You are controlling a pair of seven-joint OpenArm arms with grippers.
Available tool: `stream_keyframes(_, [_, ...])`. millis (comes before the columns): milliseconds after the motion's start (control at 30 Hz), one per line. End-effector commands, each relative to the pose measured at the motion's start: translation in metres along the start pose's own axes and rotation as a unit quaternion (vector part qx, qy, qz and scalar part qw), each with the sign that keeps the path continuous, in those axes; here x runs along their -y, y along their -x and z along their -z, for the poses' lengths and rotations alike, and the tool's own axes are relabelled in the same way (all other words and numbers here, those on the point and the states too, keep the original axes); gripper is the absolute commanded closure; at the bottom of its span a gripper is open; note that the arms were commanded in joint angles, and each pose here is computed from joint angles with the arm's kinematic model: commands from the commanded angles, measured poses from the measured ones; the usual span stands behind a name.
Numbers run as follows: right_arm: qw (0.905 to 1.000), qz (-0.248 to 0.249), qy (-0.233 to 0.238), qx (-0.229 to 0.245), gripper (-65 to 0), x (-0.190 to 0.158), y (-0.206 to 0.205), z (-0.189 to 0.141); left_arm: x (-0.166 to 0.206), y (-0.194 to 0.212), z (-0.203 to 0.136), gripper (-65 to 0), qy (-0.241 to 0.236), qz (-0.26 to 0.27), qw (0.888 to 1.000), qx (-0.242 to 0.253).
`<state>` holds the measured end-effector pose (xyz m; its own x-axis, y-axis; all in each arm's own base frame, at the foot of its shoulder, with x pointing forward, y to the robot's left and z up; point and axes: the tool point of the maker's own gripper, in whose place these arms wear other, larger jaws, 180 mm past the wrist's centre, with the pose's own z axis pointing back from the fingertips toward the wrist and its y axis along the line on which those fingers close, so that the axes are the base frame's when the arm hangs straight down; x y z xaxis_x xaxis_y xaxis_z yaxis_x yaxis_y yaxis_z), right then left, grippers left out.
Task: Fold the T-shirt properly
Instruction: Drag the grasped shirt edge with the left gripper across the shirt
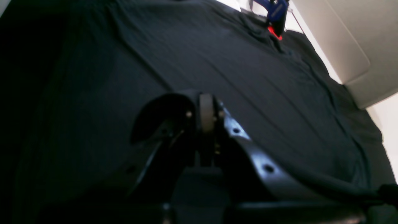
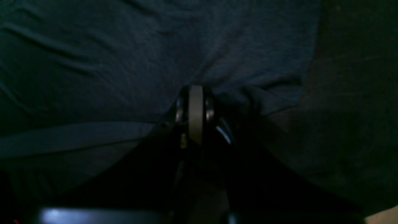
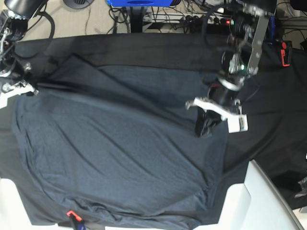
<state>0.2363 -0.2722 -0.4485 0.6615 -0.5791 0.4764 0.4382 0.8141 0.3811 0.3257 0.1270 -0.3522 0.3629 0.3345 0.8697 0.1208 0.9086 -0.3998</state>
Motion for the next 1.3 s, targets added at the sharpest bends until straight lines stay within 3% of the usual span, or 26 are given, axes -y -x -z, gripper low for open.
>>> stream_keyframes(0, [0.9998,0.009,0.003,0.020,-0.2,0.000,-0.017,0.000,0.007,-0.012,0.006,0.0,0.013,0.008,1.000,0.017])
stream_keyframes(200, [0.9994,0.030,0.007,0.016,-0.2,0.003,-0.024,0.011,0.025,-0.004,0.032,0.0,0.037,0.050,0.998,0.002])
stream_keyframes(467, [0.9989,0.043,0.001,0.018,-0.2,0.001,-0.037,0.021,0.055,-0.008,0.062,0.0,0.045,0.097,0.994,0.020])
stream_keyframes(900, [0.9965,0.070,0.022,0.040,-0.2,0.019,-0.041,0.031,0.063,-0.044,0.100,0.0,0.046,0.107,0.992,0.046])
stream_keyframes(1267, [0.9965,0.069,0.022,0.042,-0.3,0.018,-0.042,0.031,0.058,-0.035,0.109,0.0,0.037,0.100,0.994,0.033])
